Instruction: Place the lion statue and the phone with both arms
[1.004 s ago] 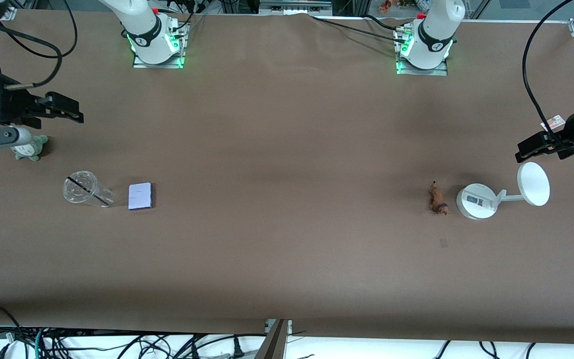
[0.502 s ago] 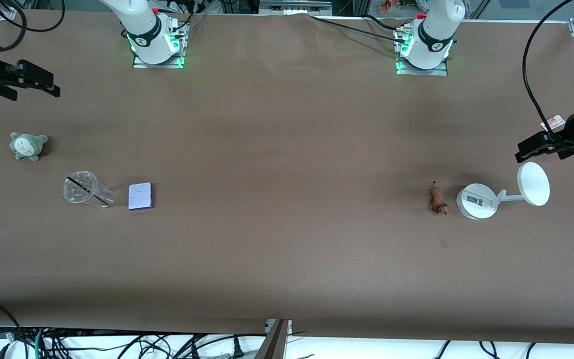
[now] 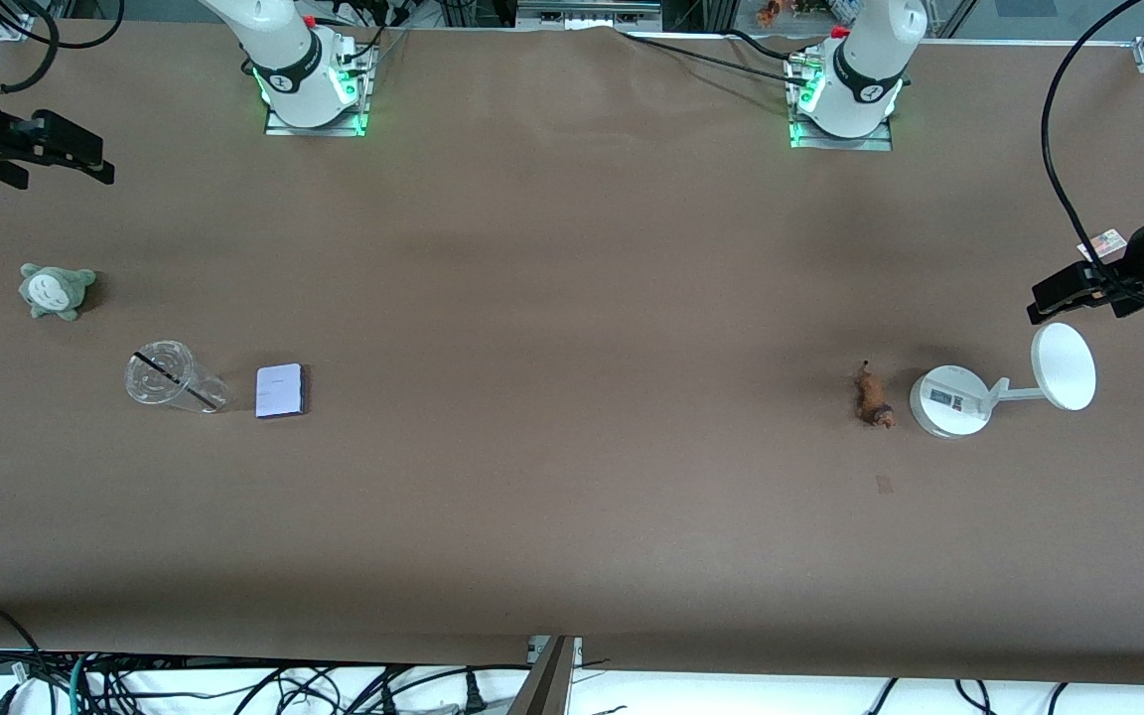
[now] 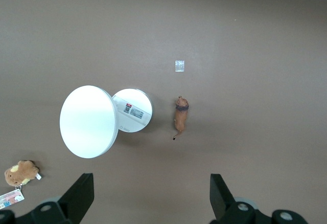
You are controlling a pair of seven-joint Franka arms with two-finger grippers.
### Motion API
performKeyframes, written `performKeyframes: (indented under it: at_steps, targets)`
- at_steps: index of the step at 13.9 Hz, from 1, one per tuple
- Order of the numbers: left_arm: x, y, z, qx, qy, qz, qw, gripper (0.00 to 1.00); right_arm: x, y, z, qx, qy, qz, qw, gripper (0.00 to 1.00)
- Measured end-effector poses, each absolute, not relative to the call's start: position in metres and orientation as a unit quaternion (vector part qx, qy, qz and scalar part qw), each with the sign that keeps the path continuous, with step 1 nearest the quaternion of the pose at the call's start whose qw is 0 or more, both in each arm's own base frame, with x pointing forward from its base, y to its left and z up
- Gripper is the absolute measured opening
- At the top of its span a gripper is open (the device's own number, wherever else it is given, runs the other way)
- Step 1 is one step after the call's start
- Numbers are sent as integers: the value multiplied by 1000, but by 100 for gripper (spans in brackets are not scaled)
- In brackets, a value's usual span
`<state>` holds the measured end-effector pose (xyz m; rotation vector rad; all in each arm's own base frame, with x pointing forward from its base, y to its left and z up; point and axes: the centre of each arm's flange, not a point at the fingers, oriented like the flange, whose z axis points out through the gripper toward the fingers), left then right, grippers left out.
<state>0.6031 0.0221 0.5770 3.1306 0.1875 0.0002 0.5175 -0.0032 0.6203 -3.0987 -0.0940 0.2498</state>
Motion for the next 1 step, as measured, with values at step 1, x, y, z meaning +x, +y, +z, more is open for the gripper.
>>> performKeyframes:
  at_steps: [1]
  targets:
    - [603, 22, 577, 998, 60, 0, 3, 100, 520, -1, 617, -996, -32, 84, 15, 100]
